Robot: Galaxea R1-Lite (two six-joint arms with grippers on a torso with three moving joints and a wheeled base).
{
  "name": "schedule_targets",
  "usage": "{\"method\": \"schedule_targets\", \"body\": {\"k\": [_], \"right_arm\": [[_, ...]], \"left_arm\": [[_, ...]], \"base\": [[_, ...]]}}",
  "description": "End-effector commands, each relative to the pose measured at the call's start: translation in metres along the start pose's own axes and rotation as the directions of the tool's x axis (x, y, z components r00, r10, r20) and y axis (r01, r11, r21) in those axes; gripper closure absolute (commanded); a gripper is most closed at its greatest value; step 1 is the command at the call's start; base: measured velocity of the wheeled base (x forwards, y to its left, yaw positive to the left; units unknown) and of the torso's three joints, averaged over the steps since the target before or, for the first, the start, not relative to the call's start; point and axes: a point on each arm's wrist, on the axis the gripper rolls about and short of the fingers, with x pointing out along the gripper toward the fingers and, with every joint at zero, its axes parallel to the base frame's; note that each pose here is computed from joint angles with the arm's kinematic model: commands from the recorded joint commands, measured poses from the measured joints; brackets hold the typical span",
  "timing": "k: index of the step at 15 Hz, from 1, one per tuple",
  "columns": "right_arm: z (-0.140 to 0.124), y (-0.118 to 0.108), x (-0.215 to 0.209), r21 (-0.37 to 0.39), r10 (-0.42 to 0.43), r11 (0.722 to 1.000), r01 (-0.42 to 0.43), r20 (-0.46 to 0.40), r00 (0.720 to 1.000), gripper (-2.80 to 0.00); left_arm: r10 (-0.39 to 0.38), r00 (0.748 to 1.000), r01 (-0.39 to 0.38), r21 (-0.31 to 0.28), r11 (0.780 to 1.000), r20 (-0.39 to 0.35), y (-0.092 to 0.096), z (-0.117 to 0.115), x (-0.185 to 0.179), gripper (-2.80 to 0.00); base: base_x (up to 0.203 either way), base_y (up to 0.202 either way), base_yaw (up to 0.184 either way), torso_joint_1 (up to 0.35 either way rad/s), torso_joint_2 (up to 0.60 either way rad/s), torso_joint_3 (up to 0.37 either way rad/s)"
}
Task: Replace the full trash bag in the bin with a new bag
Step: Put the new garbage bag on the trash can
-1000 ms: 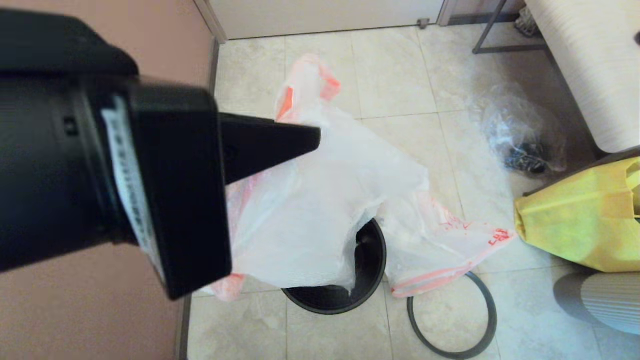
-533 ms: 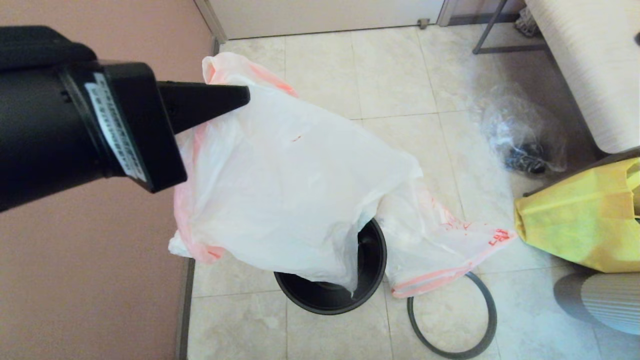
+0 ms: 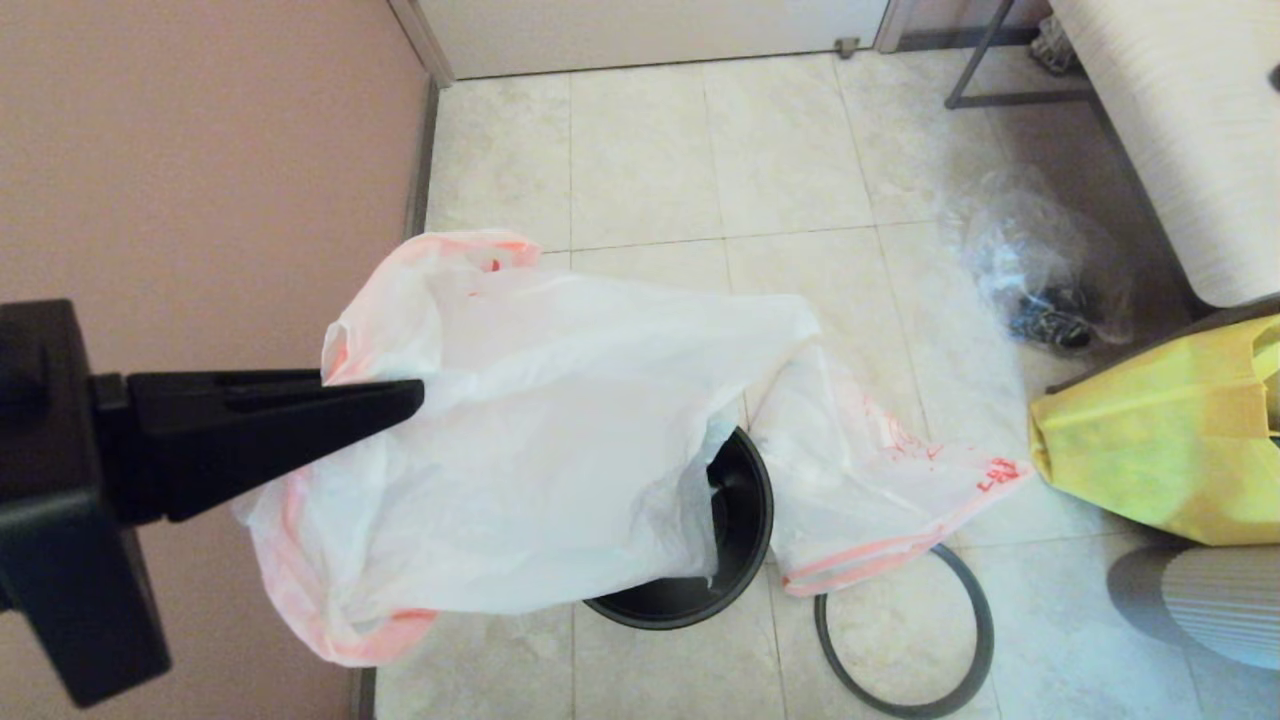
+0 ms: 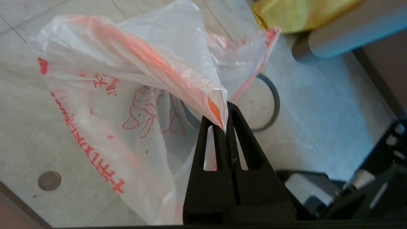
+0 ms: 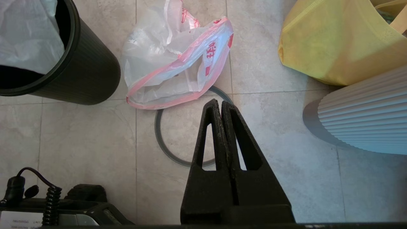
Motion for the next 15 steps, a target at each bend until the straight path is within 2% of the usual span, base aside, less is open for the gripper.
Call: {"method": "schedule_targets", "body": {"k": [1, 4, 6, 8, 10, 13, 15], "right_arm": [[0.000, 0.000, 0.000, -0.001, 0.001, 1.000, -0.001, -0.001, 1.000, 0.00], [0.000, 0.000, 0.000, -0.001, 0.001, 1.000, -0.001, -0.001, 1.000, 0.00], [0.000, 0.000, 0.000, -0.037, 0.006, 0.999, -0.007, -0.006, 1.000, 0.00], [0.000, 0.000, 0.000, -0.025, 0.006, 1.000, -0.006, 0.000, 1.000, 0.00], [0.000, 0.000, 0.000, -0.022, 0.004, 1.000, -0.004, -0.001, 1.000, 0.00], [0.003, 0.000, 0.000, -0.063, -0.011, 0.998, 0.011, -0.003, 1.000, 0.00], [0.028, -0.001, -0.001, -0.062, -0.022, 0.998, 0.023, 0.019, 1.000, 0.00]], "left_arm": [[-0.008, 1.000, 0.008, 0.008, 1.000, -0.014, 0.000, -0.004, -0.002, 0.00], [-0.011, 0.996, 0.016, 0.044, 0.999, -0.093, -0.006, -0.011, 0.009, 0.00], [-0.012, 0.994, 0.017, 0.048, 0.999, -0.110, -0.008, -0.014, 0.012, 0.00], [-0.015, 0.992, 0.022, 0.053, 0.998, -0.125, -0.007, -0.016, 0.009, 0.00], [-0.050, 0.987, 0.054, 0.022, 0.998, -0.151, -0.006, -0.022, -0.001, 0.00], [-0.163, 0.965, 0.158, -0.041, 0.987, -0.205, -0.001, -0.029, -0.017, 0.00], [-0.176, 0.952, 0.174, -0.031, 0.984, -0.249, 0.002, -0.035, -0.024, 0.00]], "base": [[0.000, 0.000, 0.000, 0.000, 0.00, 0.000], [0.000, 0.000, 0.000, 0.000, 0.00, 0.000], [0.000, 0.000, 0.000, 0.000, 0.00, 0.000], [0.000, 0.000, 0.000, 0.000, 0.00, 0.000], [0.000, 0.000, 0.000, 0.000, 0.00, 0.000], [0.000, 0.000, 0.000, 0.000, 0.00, 0.000], [0.000, 0.000, 0.000, 0.000, 0.00, 0.000]]}}
